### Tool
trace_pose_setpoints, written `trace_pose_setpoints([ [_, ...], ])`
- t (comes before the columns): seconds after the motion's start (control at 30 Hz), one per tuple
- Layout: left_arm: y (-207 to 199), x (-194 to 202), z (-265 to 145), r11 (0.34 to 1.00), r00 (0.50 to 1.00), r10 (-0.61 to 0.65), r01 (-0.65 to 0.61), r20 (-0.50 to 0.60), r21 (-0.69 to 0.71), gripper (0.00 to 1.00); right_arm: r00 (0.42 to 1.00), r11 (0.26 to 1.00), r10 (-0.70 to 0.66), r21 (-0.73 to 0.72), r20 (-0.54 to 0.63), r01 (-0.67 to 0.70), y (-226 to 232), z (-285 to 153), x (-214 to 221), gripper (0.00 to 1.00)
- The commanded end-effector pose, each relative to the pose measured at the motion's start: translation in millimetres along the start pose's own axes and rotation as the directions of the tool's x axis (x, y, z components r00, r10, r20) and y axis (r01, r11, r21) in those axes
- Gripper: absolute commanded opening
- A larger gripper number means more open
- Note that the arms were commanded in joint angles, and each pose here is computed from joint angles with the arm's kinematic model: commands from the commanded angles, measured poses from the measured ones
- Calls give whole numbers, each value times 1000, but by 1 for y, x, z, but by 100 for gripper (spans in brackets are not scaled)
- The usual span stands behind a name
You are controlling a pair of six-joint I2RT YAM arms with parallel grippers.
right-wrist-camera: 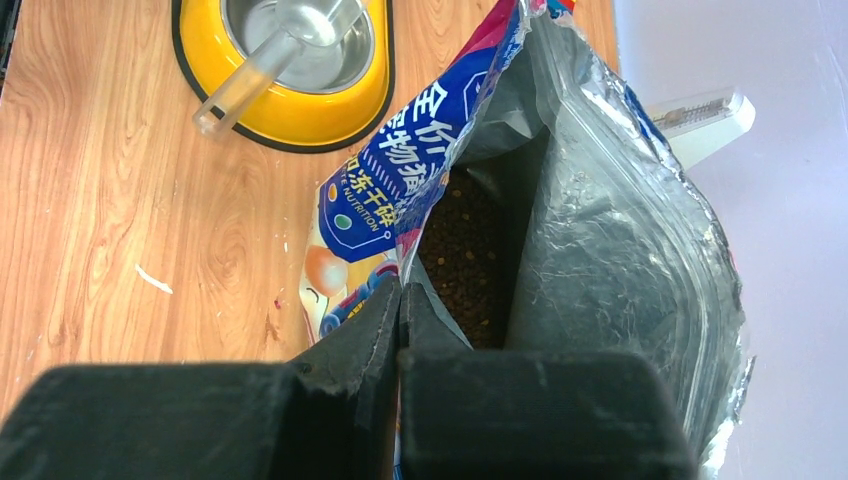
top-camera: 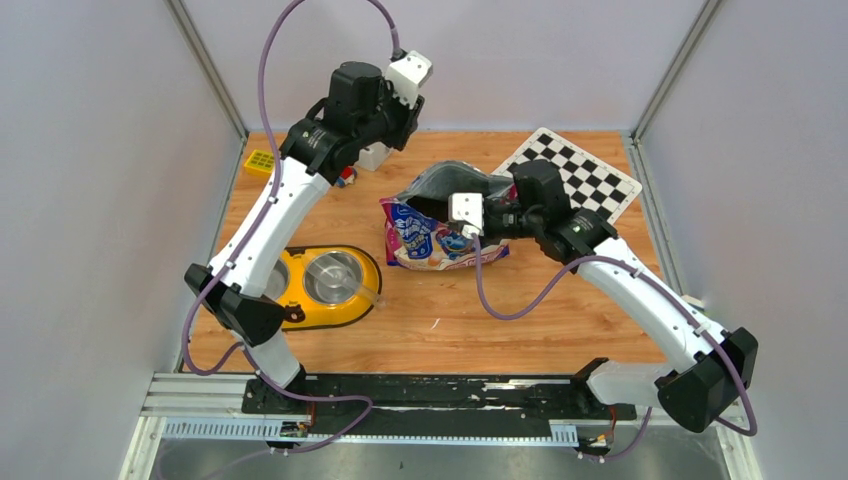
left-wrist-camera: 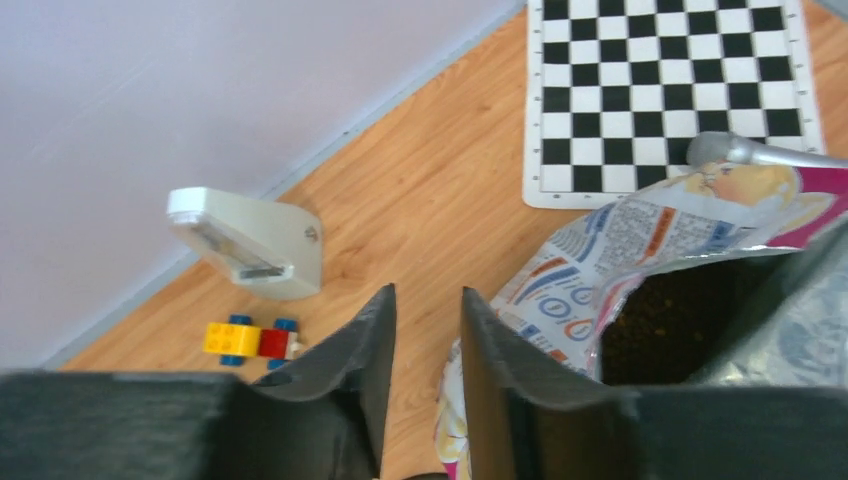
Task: Serve the pet food
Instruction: Open the pet food bag at the center of the board.
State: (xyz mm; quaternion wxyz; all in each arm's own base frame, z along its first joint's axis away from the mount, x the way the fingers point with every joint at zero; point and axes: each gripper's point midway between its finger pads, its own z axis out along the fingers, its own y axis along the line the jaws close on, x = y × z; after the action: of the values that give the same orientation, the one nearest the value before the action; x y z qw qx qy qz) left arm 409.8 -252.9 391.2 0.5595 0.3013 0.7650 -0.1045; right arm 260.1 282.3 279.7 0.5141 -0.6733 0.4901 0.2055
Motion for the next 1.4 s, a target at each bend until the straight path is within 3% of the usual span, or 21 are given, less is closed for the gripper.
trace_pose_setpoints([
  [0.0,-33,-23,-19,980,997,13,-29,83,198,56,999,1000,-18,-1,45,18,-3,-12,-25,0],
  [0.07,-51,-20,-22,953,997,20,-40,69,301,70,999,1000,-23,9,47,22,-5,-12,-26,0],
  [0.13,-63,-11,-22,927,999,28,-39,36,374,77,998,1000,-25,18,51,24,-7,-13,-27,0],
  [0.33,-81,24,-19,873,992,92,-37,-89,487,84,998,999,-27,28,57,25,-10,-13,-29,0],
  [0.43,-82,48,-16,865,974,138,-29,-181,502,83,998,999,-27,28,59,26,-9,-13,-30,0],
  [0.6,-73,74,-7,887,949,184,-48,-256,459,73,997,999,-28,30,66,27,-8,-16,-33,0],
  [0.73,-72,87,-2,891,931,224,-75,-290,447,57,997,999,-29,31,72,27,-10,-19,-38,0],
  [0.8,-70,87,1,902,928,233,-94,-292,421,40,997,999,-25,24,70,23,-9,-20,-40,0],
  [0.83,-66,83,3,913,931,233,-109,-283,394,25,998,1000,-21,17,66,20,-7,-20,-41,0],
  [0.9,-56,76,7,936,937,225,-132,-268,325,5,999,1000,-17,4,51,17,-4,-21,-41,0],
  [0.93,-54,71,8,944,943,210,-127,-257,303,2,999,1000,-19,-5,44,19,-1,-22,-42,0],
  [1.17,-18,8,4,991,990,126,-122,-69,61,0,1000,994,-3,-112,-3,3,20,-29,-54,0],
  [1.37,12,-6,1,988,996,83,-84,-12,-126,0,1000,999,-27,-30,-4,27,-3,-38,-72,0],
])
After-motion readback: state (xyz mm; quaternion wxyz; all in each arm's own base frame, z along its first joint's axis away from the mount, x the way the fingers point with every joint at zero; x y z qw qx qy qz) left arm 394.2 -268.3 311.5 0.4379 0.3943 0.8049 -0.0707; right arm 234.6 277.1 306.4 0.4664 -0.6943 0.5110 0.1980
